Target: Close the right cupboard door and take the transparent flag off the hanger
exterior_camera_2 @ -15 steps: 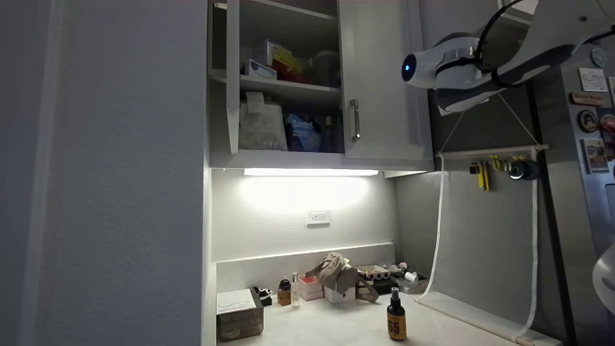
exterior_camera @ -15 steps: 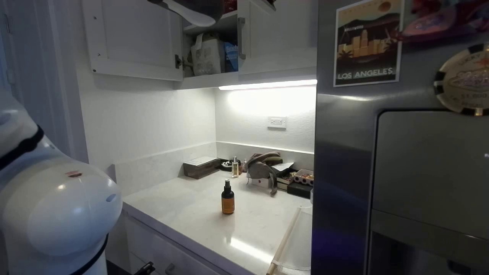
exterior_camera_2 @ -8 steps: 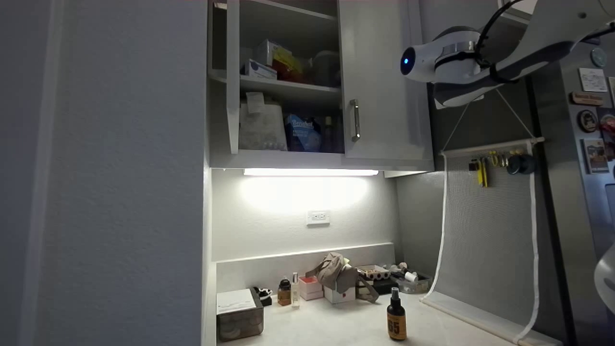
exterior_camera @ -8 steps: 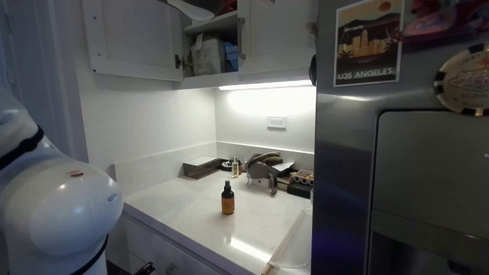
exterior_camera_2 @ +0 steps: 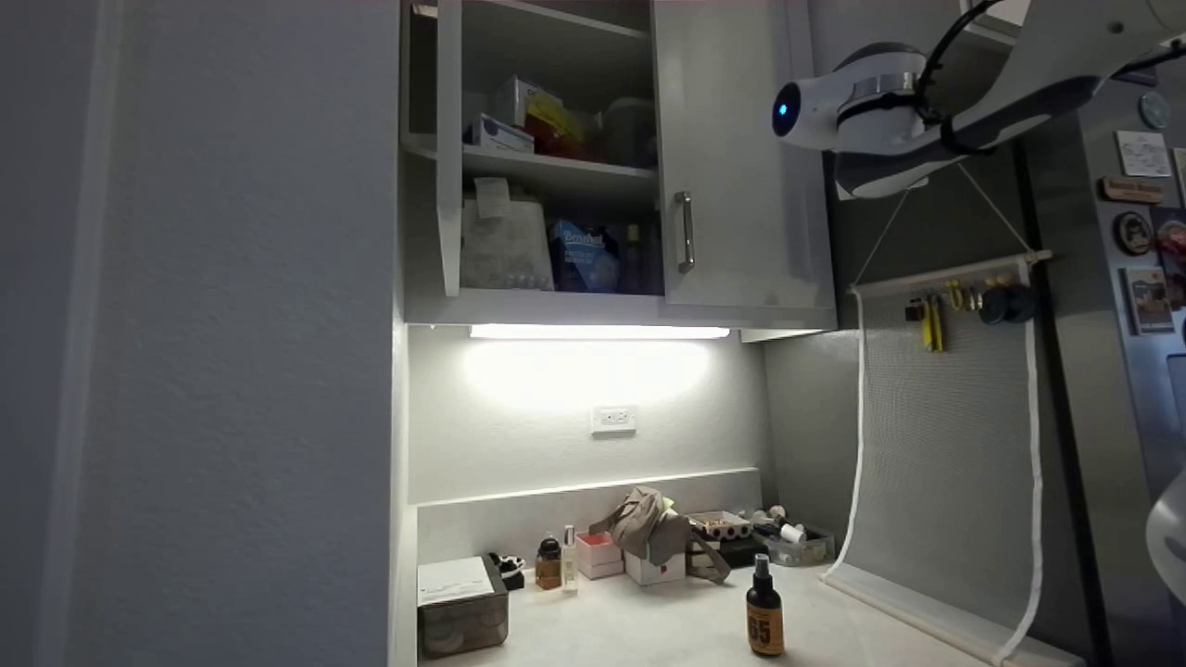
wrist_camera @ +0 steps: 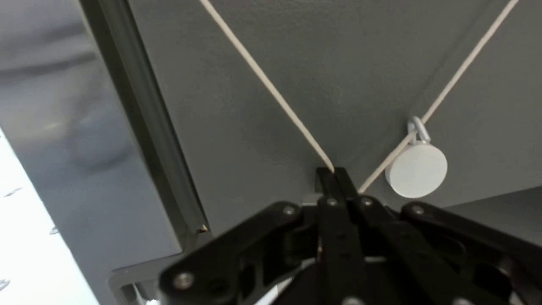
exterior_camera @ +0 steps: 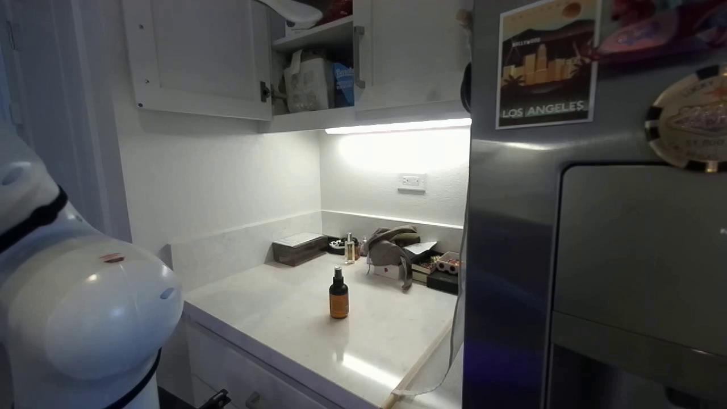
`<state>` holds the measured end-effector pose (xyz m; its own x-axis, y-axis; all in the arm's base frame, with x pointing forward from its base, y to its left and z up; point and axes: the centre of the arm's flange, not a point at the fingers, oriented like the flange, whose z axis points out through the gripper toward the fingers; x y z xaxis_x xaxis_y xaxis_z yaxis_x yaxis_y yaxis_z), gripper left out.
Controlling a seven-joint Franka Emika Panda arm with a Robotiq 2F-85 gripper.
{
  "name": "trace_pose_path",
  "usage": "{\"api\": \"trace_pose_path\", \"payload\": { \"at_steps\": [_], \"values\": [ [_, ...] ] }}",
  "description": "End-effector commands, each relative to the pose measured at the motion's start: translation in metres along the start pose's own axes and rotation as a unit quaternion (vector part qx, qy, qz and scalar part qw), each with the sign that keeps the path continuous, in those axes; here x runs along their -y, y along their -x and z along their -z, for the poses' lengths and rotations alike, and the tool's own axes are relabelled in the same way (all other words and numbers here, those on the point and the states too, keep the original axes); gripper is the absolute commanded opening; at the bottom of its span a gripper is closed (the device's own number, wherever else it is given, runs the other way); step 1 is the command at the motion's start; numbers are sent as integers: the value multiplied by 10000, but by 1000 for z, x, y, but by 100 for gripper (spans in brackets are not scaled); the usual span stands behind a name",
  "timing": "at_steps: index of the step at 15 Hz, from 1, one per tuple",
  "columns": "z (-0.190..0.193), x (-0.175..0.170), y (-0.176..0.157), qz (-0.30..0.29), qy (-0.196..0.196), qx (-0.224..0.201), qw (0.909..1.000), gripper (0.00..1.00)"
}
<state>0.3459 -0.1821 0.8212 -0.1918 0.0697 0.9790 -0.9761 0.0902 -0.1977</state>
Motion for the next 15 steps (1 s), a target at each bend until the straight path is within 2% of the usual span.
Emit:
{"api": "trace_pose_path", "payload": {
  "at_steps": [1, 10, 15],
  "values": [
    [-6, 19, -13, -266, -55, -107, 9996, 0],
    [9, 53, -15, -310, -392, -136, 9987, 0],
    [31, 54, -21, -206, -730, 203, 9969, 0]
  ]
}}
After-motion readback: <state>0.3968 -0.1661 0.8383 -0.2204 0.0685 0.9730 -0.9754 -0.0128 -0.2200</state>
